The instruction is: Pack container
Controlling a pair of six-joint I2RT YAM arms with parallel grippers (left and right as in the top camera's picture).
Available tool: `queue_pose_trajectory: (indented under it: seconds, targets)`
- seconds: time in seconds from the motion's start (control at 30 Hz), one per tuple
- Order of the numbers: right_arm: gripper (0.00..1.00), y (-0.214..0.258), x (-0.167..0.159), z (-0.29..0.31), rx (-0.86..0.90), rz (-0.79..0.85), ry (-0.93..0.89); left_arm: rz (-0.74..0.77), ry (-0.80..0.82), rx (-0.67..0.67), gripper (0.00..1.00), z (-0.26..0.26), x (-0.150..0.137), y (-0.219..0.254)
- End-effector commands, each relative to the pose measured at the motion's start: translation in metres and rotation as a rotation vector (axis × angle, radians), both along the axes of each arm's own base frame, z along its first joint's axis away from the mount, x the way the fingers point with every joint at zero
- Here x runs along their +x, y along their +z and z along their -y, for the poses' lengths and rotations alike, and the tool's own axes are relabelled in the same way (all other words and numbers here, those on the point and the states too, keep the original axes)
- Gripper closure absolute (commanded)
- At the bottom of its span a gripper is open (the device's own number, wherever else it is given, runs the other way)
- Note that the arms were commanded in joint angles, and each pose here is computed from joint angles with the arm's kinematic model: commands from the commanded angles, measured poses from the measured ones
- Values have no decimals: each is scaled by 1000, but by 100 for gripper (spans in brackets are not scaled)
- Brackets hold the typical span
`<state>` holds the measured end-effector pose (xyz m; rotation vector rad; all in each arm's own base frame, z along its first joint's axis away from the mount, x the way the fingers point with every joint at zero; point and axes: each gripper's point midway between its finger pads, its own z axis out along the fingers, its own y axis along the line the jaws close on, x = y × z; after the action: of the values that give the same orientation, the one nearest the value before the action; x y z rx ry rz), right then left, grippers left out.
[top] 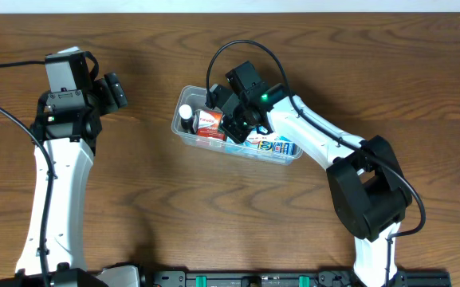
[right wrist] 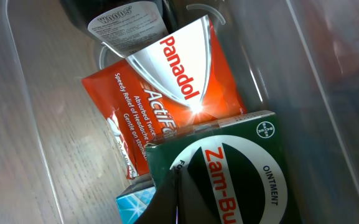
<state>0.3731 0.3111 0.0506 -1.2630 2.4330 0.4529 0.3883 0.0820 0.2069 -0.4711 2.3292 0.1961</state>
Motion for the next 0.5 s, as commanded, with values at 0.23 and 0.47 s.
queue_pose_trajectory:
  seconds: [0.23,0.47]
  targets:
    - [99,-28,-2,11,-83,-19,-2,0,7,12,2,-4,2,2]
    - [99,25,19,-1,-16,80,-10,0,8,12,2,-4,2,2]
